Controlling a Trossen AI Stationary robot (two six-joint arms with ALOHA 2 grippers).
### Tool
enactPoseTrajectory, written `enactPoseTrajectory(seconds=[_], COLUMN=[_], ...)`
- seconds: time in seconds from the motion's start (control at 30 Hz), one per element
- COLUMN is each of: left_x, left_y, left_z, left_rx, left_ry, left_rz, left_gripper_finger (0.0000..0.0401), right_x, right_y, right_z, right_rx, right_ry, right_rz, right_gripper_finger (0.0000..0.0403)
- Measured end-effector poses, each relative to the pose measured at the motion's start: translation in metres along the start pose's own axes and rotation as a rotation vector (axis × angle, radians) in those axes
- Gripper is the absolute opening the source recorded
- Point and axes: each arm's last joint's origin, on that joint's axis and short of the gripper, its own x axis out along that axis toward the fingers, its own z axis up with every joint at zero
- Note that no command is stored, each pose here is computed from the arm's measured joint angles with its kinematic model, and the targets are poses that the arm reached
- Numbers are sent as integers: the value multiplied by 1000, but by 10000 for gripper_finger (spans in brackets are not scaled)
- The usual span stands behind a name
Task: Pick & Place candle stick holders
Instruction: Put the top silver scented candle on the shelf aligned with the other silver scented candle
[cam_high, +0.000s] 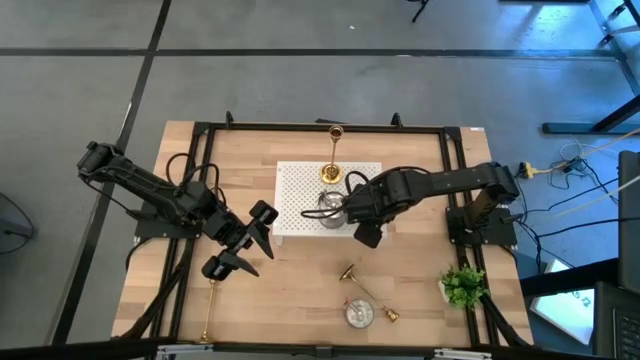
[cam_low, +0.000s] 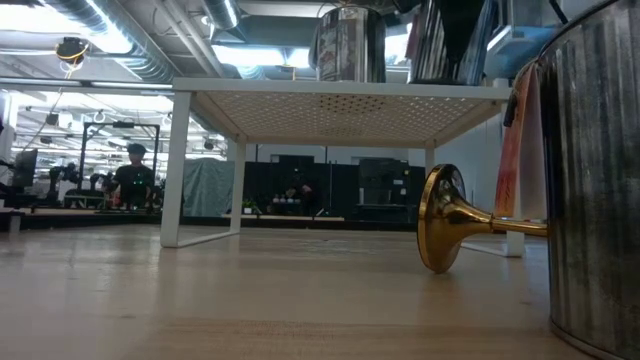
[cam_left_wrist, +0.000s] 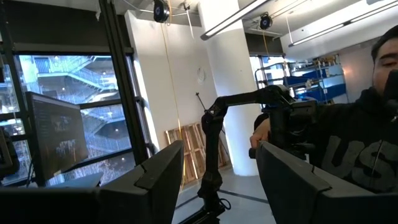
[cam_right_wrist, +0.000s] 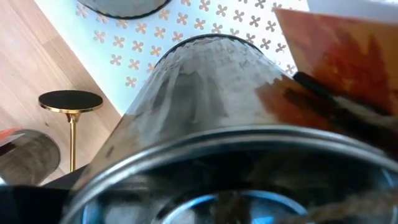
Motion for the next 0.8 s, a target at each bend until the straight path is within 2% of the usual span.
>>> enactPoseTrajectory(seconds=[0.23, 0.43, 0.8], left_x=[0, 0, 0], left_y=[0, 0, 0], left_z=[0, 0, 0], left_rx=[0, 0, 0], left_ry=[0, 0, 0], left_rz=[0, 0, 0], left_gripper_finger=[198, 198, 198], right_x=[1, 1, 1], right_y=[1, 1, 1], right_z=[1, 2, 2], right_rx=[-9, -11, -10], right_ry=[-10, -23, -28], right_rz=[-4, 4, 0], right_gripper_finger=[345, 364, 362])
